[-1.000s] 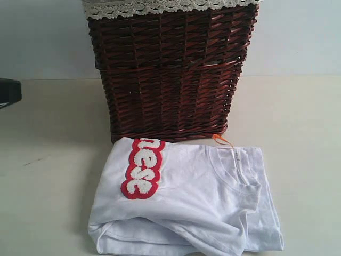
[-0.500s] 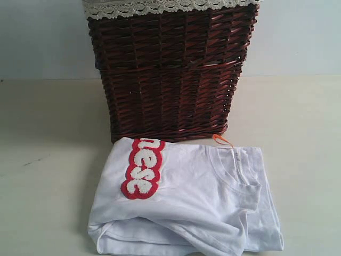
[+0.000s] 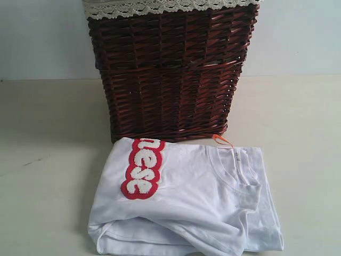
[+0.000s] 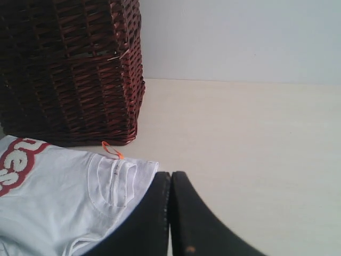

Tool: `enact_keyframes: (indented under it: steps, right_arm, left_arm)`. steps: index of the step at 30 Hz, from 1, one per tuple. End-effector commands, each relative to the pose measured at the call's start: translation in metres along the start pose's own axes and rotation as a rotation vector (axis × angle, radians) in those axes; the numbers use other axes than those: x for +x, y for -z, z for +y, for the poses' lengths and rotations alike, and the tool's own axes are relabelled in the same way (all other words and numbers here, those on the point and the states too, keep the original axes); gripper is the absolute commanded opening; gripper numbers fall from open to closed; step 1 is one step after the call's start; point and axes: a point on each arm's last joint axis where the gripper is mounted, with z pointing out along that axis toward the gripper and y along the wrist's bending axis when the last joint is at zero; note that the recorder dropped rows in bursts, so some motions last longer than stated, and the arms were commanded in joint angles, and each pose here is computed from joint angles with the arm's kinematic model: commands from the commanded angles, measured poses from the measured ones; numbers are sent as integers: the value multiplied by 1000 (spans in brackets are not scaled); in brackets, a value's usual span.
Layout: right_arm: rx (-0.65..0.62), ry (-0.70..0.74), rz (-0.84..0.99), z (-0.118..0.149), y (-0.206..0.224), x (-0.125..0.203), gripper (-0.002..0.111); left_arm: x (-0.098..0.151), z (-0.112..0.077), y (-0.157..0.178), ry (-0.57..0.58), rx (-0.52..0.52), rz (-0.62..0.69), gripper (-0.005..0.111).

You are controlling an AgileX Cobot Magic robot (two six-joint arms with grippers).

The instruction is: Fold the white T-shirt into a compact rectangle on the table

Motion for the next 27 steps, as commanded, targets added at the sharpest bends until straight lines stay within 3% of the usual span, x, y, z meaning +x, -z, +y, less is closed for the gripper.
enact_keyframes:
  steps: [1,6,11,17,24,27]
  right_arm:
    - [-1,0,-3,0,0,1,0]
    - [-1,0,-3,0,0,1,0]
    - [-1,0,-3,0,0,1,0]
    - [-1,0,-3,0,0,1,0]
    - [-1,0,-3,0,0,1,0]
    - [-1,0,-3,0,0,1,0]
  left_arm:
    - [0,8,8,-14,-141,-62,0]
    - [12,13,6,51,-209,-60,0]
    - [41,21,2,154,-291,-20,0]
    - [75,27,10,173,-420,-21,0]
    - [106,26,22,108,-522,-26,0]
    - [116,29,21,143,-564,3,0]
